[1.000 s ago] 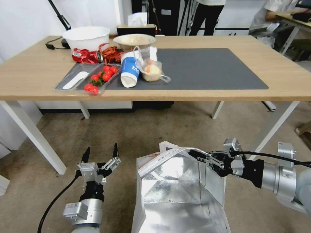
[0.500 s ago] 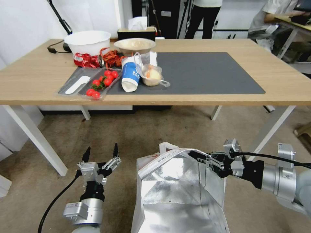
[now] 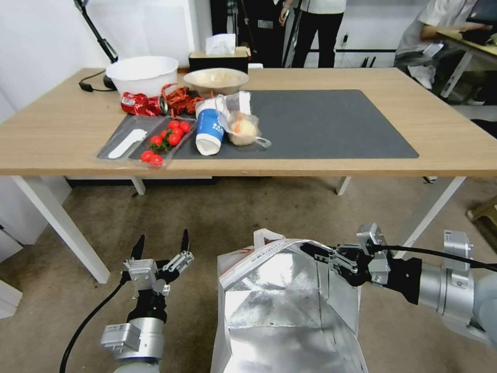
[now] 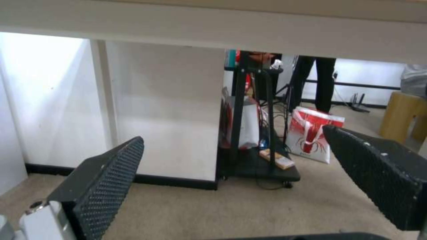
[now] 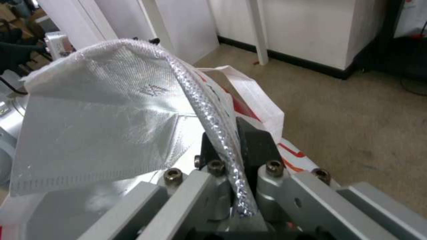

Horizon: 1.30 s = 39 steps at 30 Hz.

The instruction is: Pick up the food delivery bag from the floor and place it on the table.

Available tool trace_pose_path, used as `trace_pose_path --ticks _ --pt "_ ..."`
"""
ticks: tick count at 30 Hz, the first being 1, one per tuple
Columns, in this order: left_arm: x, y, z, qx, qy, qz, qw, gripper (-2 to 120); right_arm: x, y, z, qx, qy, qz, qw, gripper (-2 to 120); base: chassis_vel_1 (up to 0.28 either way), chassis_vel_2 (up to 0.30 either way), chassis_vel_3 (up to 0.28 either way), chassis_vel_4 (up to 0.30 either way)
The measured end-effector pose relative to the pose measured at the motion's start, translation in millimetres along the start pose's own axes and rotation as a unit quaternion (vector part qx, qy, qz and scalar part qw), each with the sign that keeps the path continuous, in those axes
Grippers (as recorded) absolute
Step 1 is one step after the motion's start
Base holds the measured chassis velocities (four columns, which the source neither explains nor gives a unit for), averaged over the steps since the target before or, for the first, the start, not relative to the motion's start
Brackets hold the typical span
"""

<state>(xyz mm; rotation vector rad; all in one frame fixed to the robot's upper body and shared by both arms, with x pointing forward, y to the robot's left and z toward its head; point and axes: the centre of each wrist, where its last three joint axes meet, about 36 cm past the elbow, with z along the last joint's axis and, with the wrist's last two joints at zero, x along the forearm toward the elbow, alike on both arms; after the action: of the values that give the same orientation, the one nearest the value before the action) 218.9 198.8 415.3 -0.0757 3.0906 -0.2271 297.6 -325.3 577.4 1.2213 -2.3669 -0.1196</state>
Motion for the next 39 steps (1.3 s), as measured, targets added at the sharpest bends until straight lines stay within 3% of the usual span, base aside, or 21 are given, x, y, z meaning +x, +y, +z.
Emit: trace_pose_path --ticks 39 --pt "0.0 0.1 2.0 0.000 0.005 0.002 1.0000 100 1.4 -0.4 -0.4 0.004 0.002 0.001 1.000 0 0.000 0.000 0.000 0.000"
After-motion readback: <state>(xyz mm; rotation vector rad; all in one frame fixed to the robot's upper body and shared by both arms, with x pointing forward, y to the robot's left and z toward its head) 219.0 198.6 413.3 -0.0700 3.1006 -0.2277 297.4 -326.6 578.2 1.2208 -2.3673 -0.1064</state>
